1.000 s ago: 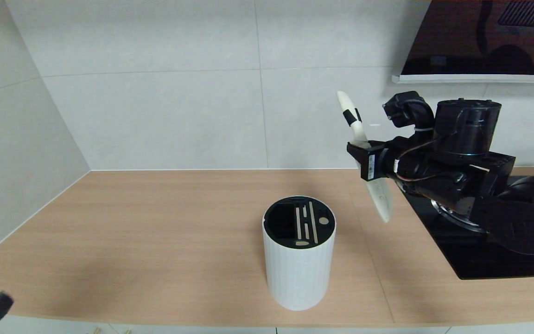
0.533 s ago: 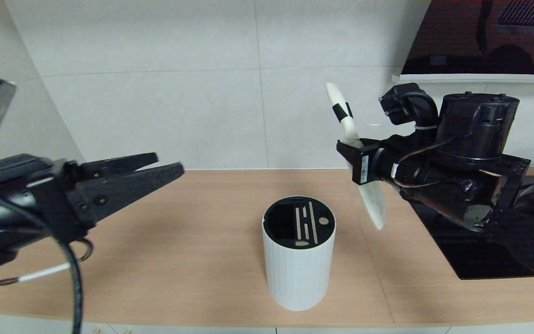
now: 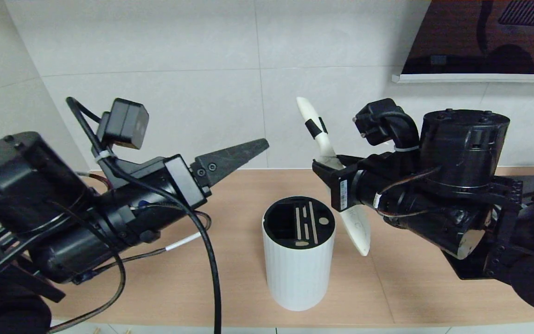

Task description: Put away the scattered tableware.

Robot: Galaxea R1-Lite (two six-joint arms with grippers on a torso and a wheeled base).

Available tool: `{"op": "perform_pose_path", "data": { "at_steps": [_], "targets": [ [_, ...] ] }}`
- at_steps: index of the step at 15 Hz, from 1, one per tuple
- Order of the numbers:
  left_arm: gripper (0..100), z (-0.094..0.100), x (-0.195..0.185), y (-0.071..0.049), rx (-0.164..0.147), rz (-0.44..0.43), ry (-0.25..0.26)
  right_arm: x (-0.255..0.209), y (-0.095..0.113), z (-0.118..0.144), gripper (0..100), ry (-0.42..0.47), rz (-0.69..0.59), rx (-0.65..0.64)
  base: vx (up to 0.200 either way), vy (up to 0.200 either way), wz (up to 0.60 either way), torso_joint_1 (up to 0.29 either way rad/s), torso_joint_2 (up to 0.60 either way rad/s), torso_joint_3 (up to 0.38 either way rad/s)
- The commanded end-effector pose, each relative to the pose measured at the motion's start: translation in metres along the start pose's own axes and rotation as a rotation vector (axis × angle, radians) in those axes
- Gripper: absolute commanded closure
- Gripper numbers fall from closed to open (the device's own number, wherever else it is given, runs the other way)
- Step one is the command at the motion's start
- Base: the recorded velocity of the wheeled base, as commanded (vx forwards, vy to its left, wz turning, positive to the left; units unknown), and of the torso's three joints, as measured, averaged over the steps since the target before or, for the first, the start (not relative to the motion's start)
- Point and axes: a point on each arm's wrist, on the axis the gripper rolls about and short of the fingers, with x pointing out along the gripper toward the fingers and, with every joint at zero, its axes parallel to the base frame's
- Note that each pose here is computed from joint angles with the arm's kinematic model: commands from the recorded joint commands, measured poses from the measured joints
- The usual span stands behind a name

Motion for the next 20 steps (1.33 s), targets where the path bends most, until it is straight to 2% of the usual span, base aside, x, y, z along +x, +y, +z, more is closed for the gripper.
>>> {"op": "perform_pose_path", "data": {
  "at_steps": [1,3,4,9,13,19,20],
  "targets": [
    [0,-0.017,0.013,0.012,-0.002,0.043,0.039,-0.001,0.007,-0.001,100,0.002,0.022,-0.001,0.000,0.000,0.00,0.000,0.00,0.000],
    [0,-0.026,0.024,0.019,0.059,0.101,0.028,-0.005,0.014,-0.001,100,0.003,0.047,0.006,0.000,0.000,0.00,0.000,0.00,0.000],
    [0,-0.032,0.030,0.018,0.075,0.119,0.023,-0.007,0.020,-0.005,100,0.015,0.065,0.001,0.000,0.000,0.00,0.000,0.00,0.000],
    [0,-0.031,0.032,0.013,0.082,0.100,0.000,-0.014,0.036,-0.011,100,0.031,0.104,-0.009,0.000,0.000,0.00,0.000,0.00,0.000],
    [0,-0.028,0.032,0.014,0.078,0.101,-0.012,-0.021,0.046,-0.015,100,0.039,0.141,-0.014,0.000,0.000,0.00,0.000,0.00,0.000],
    [0,-0.032,0.035,0.019,0.073,0.109,-0.001,-0.031,0.056,-0.015,100,0.039,0.183,-0.017,0.000,0.000,0.00,0.000,0.00,0.000],
    [0,-0.031,0.035,0.018,0.076,0.103,-0.011,-0.033,0.063,-0.020,100,0.056,0.210,-0.024,0.000,0.000,0.00,0.000,0.00,0.000]
  ]
}}
